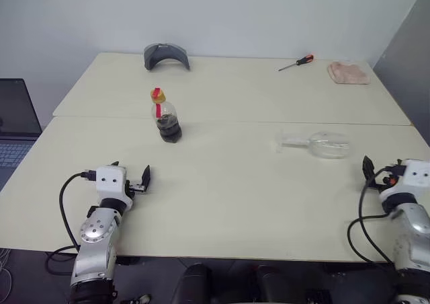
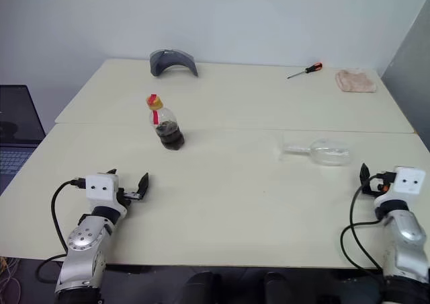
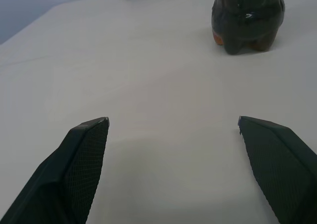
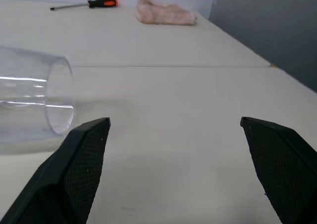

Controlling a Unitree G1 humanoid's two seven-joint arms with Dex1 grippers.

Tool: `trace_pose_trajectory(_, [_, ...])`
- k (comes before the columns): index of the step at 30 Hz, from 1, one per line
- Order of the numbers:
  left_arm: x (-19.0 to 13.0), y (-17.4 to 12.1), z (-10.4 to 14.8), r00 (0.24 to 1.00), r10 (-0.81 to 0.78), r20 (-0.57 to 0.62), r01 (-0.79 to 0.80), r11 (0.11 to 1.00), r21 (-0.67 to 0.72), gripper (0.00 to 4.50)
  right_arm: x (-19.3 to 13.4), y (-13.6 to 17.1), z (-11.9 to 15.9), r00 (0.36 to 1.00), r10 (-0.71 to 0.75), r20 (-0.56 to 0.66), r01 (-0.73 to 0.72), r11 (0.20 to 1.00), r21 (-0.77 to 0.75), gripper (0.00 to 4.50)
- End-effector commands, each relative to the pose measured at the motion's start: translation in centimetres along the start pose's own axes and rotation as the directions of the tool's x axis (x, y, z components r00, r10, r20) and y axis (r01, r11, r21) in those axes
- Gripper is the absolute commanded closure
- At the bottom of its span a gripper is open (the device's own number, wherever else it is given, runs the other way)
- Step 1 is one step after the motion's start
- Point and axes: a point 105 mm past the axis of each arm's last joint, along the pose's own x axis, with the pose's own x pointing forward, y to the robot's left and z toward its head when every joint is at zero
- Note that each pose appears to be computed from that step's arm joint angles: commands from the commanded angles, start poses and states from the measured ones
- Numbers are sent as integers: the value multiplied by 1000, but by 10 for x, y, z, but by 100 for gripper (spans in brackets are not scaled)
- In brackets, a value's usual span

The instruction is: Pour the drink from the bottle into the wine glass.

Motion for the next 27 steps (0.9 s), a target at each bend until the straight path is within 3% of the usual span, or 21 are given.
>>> trace_pose_trajectory(1, [5,1,15,998,-6,60,6,1000,-1,3,-15,35,38,963,265,56,-269,959,94,0])
trace_pose_trajectory(4, [9,-1,21,996,-36,85,38,999,-12,3,-39,65,59,872,488,34,-488,862,136,0])
trace_pose_trajectory(7, [13,1,26,995,-35,95,37,999,-14,3,-53,77,73,818,575,20,-571,809,141,0])
trace_pose_trajectory(13, [27,-2,34,993,-54,104,57,998,-26,3,-88,138,83,538,838,-89,-838,543,53,0])
trace_pose_trajectory(15, [32,-5,36,992,-69,102,72,997,-27,3,-90,153,81,481,869,-119,-875,484,-8,0])
trace_pose_trajectory(19, [45,-18,43,985,-132,110,136,990,-31,3,-77,183,82,438,896,-78,-897,430,-103,0])
trace_pose_trajectory(27, [69,-31,54,978,-167,128,173,984,-41,3,-55,211,79,455,890,13,-878,451,-161,0])
